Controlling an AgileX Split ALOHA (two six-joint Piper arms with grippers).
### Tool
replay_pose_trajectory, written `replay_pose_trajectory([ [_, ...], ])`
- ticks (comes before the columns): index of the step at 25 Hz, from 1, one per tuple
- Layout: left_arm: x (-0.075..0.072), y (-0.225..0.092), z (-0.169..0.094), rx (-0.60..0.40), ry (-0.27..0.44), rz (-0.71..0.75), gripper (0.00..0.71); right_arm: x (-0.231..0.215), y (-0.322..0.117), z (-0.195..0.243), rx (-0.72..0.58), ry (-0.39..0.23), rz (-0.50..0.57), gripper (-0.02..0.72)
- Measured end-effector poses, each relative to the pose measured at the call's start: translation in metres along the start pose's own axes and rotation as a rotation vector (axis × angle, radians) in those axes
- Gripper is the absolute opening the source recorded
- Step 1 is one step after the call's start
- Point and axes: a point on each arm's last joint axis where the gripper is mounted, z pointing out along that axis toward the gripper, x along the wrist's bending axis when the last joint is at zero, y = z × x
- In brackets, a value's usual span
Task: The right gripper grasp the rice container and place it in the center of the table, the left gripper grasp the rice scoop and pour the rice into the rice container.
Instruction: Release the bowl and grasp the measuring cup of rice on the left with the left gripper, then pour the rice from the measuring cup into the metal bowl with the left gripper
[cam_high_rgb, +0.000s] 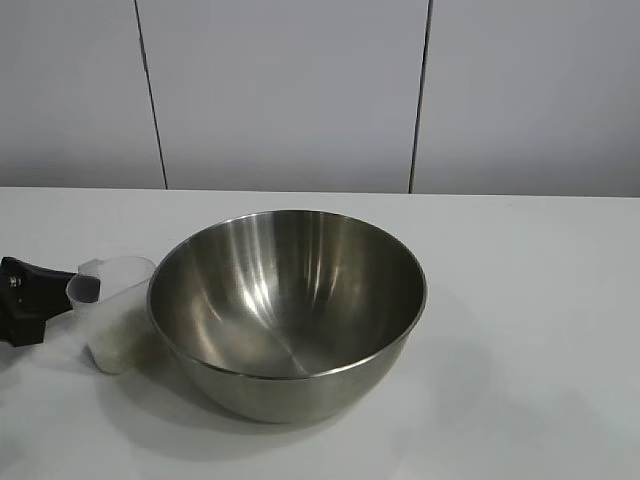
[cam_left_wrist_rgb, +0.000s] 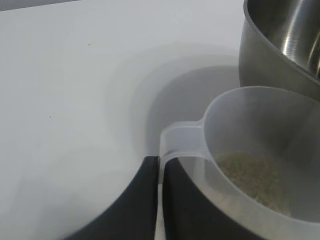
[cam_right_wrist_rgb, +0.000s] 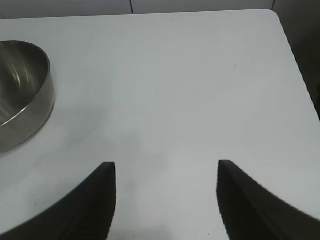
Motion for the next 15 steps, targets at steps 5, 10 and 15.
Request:
replay_pose_trajectory([
  [5,0.006,0.038,-0.011,-0.057,0.090,0.074,0.010,0.000,0.000,0.000,0.000,0.000,0.000,0.411],
  [10,-0.002,0.096,-0.030,-0.080,0.154,0.203,0.010,0.000,0.000,0.000,0.000,0.000,0.000,0.411],
  [15,-0.053,0.139,-0.035,-0.049,0.118,0.363,0.009,0.000,0.000,0.000,0.000,0.000,0.000,0.411],
])
